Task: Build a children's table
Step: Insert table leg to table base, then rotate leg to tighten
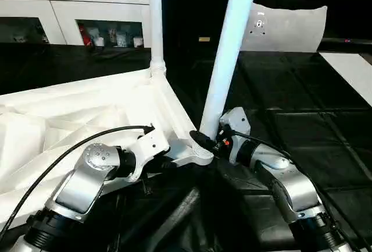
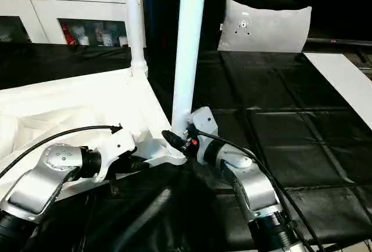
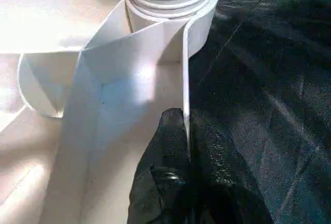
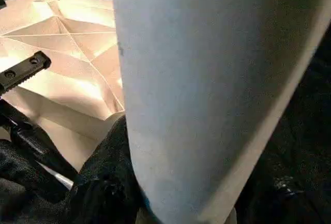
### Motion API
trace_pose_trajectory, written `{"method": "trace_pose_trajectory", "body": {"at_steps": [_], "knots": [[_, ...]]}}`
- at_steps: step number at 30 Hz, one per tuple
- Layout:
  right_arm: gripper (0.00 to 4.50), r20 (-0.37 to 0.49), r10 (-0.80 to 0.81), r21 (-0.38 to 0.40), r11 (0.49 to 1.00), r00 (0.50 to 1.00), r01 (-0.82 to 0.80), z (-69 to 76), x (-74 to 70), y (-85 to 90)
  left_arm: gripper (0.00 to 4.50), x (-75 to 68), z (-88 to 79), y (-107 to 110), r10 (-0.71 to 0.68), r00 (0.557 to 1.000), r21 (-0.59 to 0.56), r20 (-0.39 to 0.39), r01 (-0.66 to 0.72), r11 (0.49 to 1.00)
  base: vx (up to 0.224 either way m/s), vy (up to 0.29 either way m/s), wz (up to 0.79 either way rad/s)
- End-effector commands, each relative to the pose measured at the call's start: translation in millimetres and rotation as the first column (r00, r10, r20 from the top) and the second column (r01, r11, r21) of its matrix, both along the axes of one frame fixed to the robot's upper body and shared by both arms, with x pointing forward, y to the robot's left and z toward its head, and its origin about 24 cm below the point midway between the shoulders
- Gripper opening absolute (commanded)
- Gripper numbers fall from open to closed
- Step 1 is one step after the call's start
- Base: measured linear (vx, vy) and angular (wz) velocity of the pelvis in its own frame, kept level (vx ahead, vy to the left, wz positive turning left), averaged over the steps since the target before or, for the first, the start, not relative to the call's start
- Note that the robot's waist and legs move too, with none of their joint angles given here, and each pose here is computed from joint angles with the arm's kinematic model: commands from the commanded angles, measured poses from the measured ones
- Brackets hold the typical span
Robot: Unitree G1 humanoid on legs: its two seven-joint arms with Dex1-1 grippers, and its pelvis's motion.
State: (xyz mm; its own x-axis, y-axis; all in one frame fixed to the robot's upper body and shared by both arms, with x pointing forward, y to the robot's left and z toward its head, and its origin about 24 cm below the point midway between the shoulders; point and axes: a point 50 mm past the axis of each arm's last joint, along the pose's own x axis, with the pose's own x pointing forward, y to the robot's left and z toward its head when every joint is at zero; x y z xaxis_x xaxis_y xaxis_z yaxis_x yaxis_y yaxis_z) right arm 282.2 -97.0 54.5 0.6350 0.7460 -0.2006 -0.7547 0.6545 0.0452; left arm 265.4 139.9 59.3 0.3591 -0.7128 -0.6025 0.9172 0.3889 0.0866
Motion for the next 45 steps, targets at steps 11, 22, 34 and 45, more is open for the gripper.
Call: {"method": "trace_pose_trajectory", "body": {"at_steps": [11,22,34,45], "knots": [[2.93,-0.195,-0.027,-0.061,0.998,0.98,0.016,-46.4,-9.6,-5.1,0.0,14.4,18.2,-5.2,-0.057,0.987,-0.048,0.147,0.065,0.997,0.0,0.0,0.0],[3.76,-0.108,0.026,-0.025,0.999,0.994,-0.029,-35.7,-15.5,-19.9,0.0,25.0,16.8,3.8,-0.113,0.98,-0.019,0.162,0.117,0.993,0.0,0.0,0.0],[4.43,0.019,0.17,-0.022,0.985,0.985,-0.169,-3.6,-18.1,-59.9,0.0,24.3,11.7,3.5,-0.344,0.934,0.041,0.091,0.342,0.939,0.0,0.0,0.0],[4.43,0.016,0.385,-0.123,0.917,0.923,-0.38,5.2,-18.0,-49.6,0.0,22.4,10.8,-1.1,-0.498,0.866,0.072,0.037,0.495,0.866,0.0,0.0,0.0]]}}
